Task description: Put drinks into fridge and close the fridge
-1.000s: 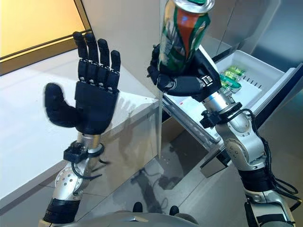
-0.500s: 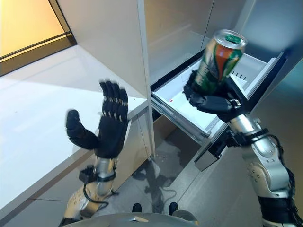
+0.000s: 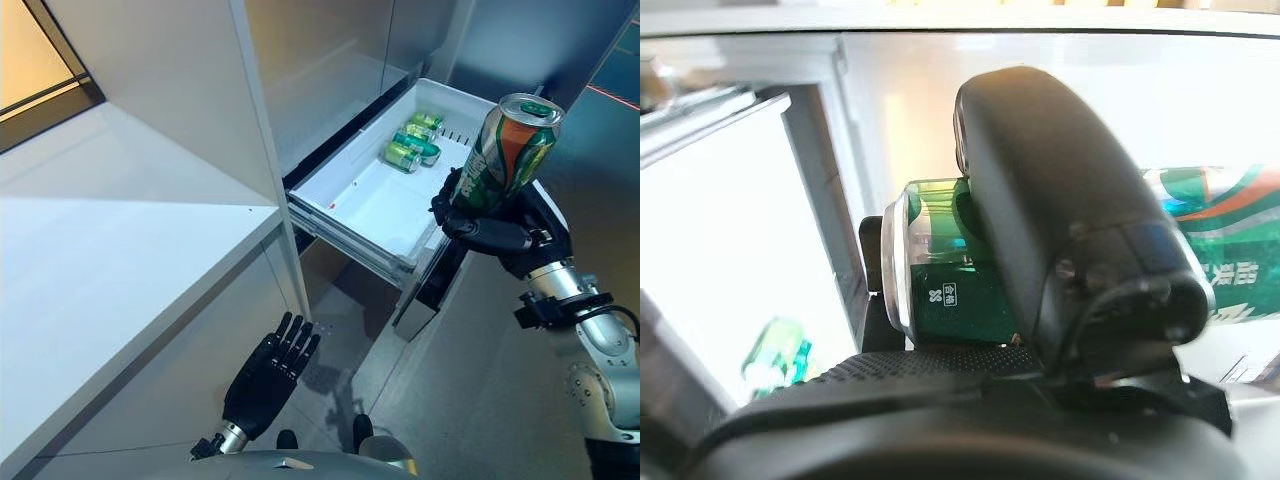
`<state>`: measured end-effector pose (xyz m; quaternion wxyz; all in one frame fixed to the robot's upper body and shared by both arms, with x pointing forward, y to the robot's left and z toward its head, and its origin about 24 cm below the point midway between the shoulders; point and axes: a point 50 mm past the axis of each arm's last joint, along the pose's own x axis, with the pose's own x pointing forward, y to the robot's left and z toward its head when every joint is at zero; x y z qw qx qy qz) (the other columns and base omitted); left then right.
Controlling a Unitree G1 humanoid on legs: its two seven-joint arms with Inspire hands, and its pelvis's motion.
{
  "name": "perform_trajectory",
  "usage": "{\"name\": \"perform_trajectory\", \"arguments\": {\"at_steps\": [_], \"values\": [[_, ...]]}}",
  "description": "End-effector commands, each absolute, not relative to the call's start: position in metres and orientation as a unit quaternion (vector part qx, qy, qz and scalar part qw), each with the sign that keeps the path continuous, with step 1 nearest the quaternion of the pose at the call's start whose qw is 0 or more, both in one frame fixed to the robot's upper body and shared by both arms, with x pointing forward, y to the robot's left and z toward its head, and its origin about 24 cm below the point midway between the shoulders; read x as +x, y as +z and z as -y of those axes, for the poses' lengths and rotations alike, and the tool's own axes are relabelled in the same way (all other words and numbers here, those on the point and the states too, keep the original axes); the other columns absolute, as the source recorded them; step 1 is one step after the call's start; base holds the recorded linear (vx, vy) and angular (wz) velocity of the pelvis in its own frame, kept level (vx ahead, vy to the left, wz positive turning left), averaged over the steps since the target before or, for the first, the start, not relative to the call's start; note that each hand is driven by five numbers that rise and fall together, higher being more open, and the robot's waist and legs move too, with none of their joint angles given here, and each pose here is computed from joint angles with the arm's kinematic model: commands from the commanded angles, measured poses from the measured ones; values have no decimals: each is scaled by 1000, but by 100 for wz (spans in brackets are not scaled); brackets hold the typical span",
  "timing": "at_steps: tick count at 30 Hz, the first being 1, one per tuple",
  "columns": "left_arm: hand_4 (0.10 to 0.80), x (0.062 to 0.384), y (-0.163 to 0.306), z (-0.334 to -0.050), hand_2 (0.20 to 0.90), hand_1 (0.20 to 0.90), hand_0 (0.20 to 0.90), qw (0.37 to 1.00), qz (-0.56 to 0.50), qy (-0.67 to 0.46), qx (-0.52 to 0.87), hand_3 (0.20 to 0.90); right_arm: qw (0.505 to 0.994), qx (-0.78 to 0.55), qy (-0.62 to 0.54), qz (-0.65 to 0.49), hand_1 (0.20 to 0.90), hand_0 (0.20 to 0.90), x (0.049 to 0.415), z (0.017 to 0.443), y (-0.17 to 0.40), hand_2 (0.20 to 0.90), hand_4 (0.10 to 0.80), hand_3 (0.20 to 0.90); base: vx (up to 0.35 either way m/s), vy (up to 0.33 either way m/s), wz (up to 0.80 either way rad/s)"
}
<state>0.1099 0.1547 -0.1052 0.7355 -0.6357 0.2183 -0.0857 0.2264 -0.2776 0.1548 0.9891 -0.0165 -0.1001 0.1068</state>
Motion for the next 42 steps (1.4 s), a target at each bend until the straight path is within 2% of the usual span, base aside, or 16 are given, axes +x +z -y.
{"name": "perform_trajectory", "arguments": {"at_steps": [1, 7, 14, 29, 35, 42], "values": [[800, 117, -110, -171, 900, 900, 900, 798, -247, -84, -543, 900, 950, -52, 96, 291, 300, 300, 238, 282, 243, 300, 100, 200, 9, -2, -10], [800, 108, -127, -200, 900, 900, 900, 868, -344, -19, -357, 900, 963, -79, 106, 234, 300, 300, 246, 280, 243, 300, 100, 200, 15, 4, -9], [800, 94, -142, -215, 900, 900, 900, 885, -411, 33, -216, 900, 960, -119, 78, 241, 300, 300, 242, 286, 245, 300, 100, 200, 12, 4, 0], [800, 67, -149, -243, 900, 900, 900, 872, -466, 100, -107, 900, 935, -262, 78, 225, 300, 300, 283, 288, 296, 300, 100, 200, 79, -23, -1], [800, 55, -147, -259, 900, 900, 900, 865, -483, 122, -58, 900, 927, -318, 61, 190, 300, 300, 306, 286, 306, 300, 100, 200, 102, -42, 11], [800, 58, -141, -274, 900, 900, 900, 867, -477, 145, -15, 900, 920, -372, 44, 114, 300, 300, 331, 289, 304, 300, 100, 200, 71, -42, 18]]}}
